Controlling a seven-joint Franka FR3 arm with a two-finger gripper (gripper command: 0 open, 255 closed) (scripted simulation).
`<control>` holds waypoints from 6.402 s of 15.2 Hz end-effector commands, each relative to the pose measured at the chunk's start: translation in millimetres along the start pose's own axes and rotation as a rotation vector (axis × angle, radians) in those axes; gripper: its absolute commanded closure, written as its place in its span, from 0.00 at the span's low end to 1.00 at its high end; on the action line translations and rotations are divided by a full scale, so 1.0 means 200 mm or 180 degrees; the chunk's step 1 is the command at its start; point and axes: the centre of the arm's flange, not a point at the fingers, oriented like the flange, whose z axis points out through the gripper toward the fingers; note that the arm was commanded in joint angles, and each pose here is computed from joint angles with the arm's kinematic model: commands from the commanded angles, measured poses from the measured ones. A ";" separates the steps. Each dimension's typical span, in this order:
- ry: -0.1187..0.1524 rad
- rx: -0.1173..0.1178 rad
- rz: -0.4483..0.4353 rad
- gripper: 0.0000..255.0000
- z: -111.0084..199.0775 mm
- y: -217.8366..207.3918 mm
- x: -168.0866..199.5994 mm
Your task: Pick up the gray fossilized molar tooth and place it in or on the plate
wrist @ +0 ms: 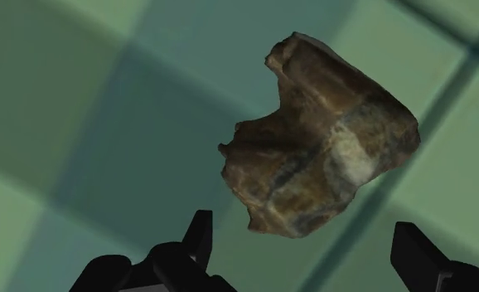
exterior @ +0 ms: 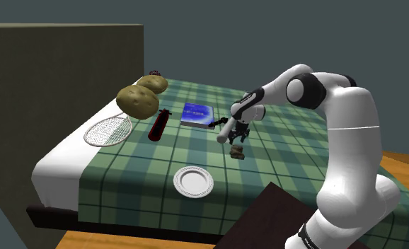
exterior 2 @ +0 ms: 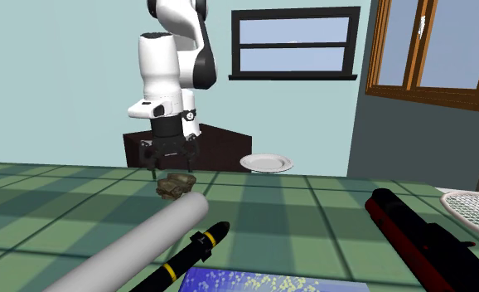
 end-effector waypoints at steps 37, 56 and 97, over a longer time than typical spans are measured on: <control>0.0030 -0.0008 -0.0107 1.00 -0.20 0.00 -0.02; 0.0030 -0.0008 -0.0107 1.00 -0.32 -0.96 -0.28; 0.0031 -0.0011 -0.0105 0.00 0.18 -1.81 -0.53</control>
